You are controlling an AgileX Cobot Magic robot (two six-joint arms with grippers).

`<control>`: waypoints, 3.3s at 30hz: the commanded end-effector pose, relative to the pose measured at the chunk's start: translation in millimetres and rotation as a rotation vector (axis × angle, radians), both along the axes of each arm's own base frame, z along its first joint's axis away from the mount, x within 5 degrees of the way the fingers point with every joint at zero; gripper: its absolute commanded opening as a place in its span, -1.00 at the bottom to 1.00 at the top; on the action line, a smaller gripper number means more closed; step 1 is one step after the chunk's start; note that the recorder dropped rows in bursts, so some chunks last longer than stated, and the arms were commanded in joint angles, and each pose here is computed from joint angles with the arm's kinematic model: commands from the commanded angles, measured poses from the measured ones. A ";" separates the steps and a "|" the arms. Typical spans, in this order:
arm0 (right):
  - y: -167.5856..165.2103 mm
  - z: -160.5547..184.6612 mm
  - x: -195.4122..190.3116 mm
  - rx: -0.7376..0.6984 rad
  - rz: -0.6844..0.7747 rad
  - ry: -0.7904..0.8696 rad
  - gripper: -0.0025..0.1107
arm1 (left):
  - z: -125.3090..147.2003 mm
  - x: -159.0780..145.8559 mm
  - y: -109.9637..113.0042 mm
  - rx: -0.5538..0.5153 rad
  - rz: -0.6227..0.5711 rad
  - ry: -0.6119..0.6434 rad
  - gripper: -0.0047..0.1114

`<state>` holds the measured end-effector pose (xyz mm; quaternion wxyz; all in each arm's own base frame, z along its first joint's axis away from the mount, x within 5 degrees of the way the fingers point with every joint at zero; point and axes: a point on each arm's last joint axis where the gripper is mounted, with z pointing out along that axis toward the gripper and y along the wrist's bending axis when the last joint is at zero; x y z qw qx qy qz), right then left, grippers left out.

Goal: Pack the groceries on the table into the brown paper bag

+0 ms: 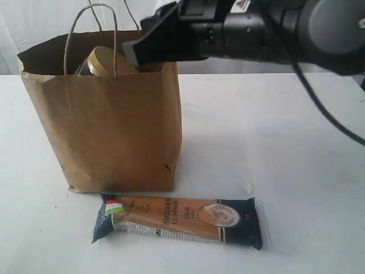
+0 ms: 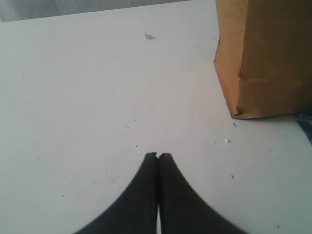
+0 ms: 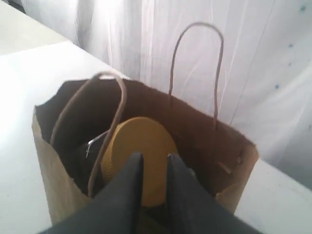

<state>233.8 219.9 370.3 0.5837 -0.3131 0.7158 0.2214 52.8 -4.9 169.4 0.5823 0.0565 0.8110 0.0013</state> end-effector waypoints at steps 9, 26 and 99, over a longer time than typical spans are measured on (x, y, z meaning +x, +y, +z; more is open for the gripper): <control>-36.5 13.0 -25.9 -0.579 0.191 -0.311 -0.64 | 0.3 -0.2 -0.5 -0.004 -0.007 -0.004 -0.92; -133.5 -120.1 75.8 -0.727 -0.472 0.683 -0.64 | 0.3 -0.2 -0.5 -0.004 -0.007 -0.004 -0.92; -93.5 -85.4 37.7 -0.381 -0.081 1.000 -0.96 | 0.3 -0.2 -0.5 -0.004 -0.007 -0.004 -0.92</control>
